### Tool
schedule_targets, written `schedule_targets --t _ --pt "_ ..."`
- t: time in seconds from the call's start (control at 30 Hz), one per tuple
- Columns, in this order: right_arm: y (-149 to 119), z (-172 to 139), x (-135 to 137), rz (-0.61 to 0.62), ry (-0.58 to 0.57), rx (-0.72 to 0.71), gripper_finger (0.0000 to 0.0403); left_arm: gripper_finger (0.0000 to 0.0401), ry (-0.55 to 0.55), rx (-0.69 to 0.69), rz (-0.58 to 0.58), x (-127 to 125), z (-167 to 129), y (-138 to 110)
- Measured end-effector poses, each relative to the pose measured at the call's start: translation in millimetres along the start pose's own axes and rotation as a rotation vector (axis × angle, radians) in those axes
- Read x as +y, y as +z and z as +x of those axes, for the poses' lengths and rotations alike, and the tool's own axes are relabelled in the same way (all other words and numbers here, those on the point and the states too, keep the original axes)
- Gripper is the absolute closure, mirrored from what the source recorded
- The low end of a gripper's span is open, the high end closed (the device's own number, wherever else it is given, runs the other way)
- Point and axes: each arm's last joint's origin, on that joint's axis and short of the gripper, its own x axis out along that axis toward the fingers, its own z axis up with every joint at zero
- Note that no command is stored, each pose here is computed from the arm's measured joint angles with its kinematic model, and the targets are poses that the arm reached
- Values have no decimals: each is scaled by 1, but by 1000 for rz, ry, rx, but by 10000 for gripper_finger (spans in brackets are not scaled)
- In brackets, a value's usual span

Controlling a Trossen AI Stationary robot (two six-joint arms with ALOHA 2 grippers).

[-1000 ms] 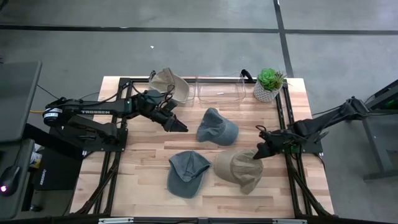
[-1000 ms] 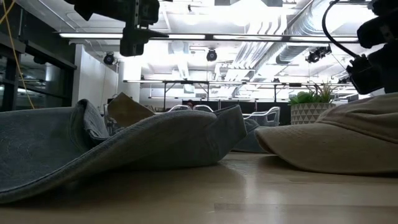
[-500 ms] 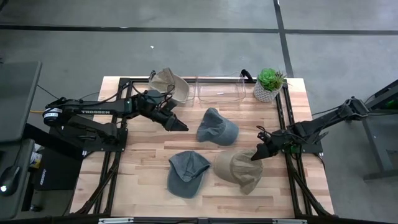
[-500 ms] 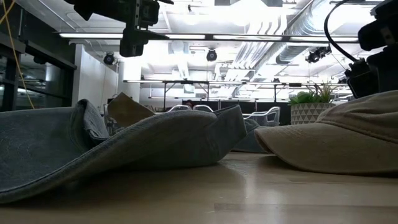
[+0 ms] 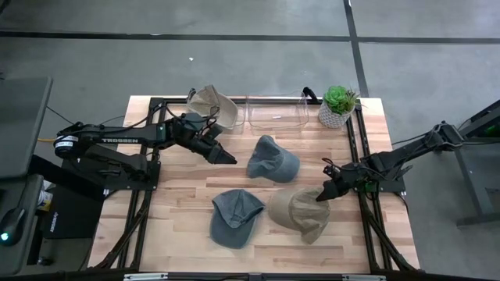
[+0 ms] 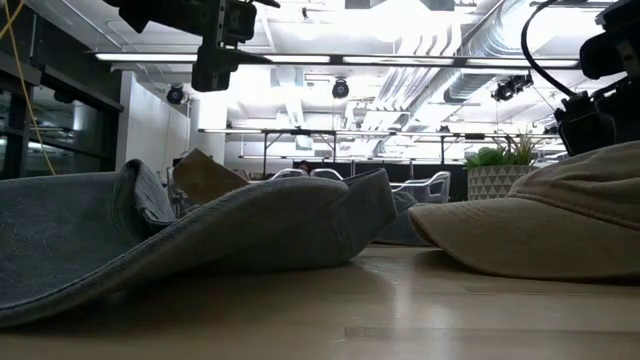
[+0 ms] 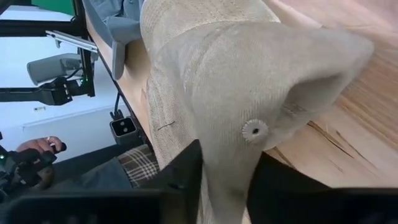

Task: Pick & Place hat
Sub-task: Put the brown cap into the left transparent bin

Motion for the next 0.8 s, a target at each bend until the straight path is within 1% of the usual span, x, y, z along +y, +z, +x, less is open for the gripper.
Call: schedule_targets --t 0.13,0.2,0.3,0.43,0.67,0.73,0.8 --pt "0 0 1 -3 6 1 379 138 0 0 0 0 0 0" --pt "0 0 2 -8 22 2 394 138 0 0 0 0 0 0" --pt "0 0 5 -14 51 -7 390 138 0 0 0 0 0 0" --pt "2 -1 8 -12 62 -72 397 138 0 0 -1 0 0 0" --pt "5 -12 37 -64 128 -184 399 138 0 0 -12 0 0 0" --pt "5 -18 46 -71 118 -205 400 138 0 0 -20 0 0 0" --pt "5 -24 54 -70 81 -225 400 138 0 0 -26 0 0 0"
